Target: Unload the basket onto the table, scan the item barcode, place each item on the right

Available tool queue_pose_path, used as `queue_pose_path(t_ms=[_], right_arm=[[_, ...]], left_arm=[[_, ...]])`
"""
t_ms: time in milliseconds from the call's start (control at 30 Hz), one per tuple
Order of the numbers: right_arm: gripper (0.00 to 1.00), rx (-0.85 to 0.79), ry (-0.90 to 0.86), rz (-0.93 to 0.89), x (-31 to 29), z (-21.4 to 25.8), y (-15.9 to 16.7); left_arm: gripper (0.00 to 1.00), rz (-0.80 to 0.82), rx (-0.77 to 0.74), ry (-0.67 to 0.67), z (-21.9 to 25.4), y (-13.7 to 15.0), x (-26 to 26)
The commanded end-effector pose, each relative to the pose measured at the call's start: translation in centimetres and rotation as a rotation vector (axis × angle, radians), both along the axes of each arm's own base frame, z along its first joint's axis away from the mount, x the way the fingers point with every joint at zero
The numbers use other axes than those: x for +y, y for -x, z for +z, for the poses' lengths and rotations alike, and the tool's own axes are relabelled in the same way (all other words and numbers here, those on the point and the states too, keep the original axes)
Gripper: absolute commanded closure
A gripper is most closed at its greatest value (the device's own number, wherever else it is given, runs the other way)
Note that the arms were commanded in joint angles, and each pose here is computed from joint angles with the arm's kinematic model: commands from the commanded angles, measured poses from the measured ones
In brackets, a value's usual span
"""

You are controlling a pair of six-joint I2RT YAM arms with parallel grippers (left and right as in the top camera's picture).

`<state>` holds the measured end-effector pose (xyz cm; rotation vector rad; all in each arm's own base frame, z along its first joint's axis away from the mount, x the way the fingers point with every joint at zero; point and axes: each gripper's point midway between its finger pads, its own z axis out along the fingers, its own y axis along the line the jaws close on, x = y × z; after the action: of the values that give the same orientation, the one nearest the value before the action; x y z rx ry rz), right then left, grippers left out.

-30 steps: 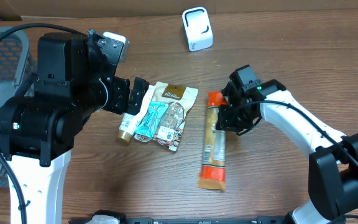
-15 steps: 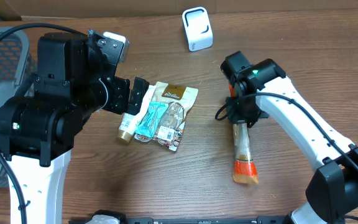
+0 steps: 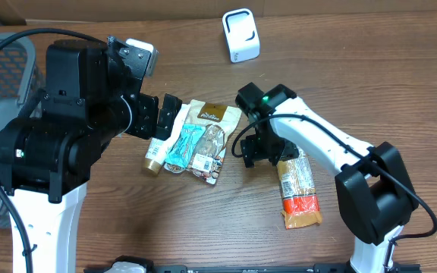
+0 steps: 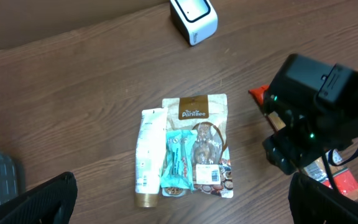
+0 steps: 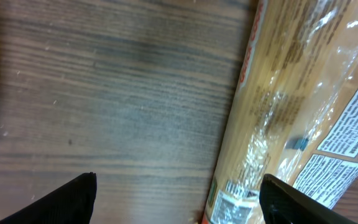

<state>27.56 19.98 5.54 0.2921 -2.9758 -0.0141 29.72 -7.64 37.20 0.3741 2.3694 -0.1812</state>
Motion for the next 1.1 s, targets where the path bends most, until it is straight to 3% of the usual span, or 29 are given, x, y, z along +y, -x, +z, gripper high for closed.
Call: queue_pose_path(t_ms=[0, 267, 500, 767, 867, 967, 1067], right_arm=[[0.15, -0.027, -0.099, -0.052, -1.1, 2.4, -2.1], [0.10, 0.029, -0.323, -0.076, -6.0, 5.1, -3.0], [0.05, 0.086, -0.502, -0.106, -8.8, 1.7, -1.5], [0.05, 0.113, -0.629, -0.113, -8.0, -2.2, 1.2], [0.08, 0.102, -0.737, -0.102, -5.8, -3.2, 2.2], [0.13, 0.112, -0.731, -0.132, -4.6, -4.6, 3.0], [0.24, 0.123, -0.693, -0.155, -3.7, -5.9, 3.5]], left_arm=[[0.00, 0.016, 0.011, 0.002, -0.3, -0.2, 0.1], [0.00, 0.016, 0.011, 0.002, -0.3, -0.2, 0.1], [0.00, 0.016, 0.011, 0.002, -0.3, -0.2, 0.1], [0.00, 0.016, 0.011, 0.002, -0.3, -0.2, 0.1], [0.00, 0.016, 0.011, 0.002, -0.3, -0.2, 0.1], [0.00, 0.016, 0.011, 0.002, -0.3, -0.2, 0.1], [0.00, 0.016, 0.011, 0.002, -0.3, -0.2, 0.1]])
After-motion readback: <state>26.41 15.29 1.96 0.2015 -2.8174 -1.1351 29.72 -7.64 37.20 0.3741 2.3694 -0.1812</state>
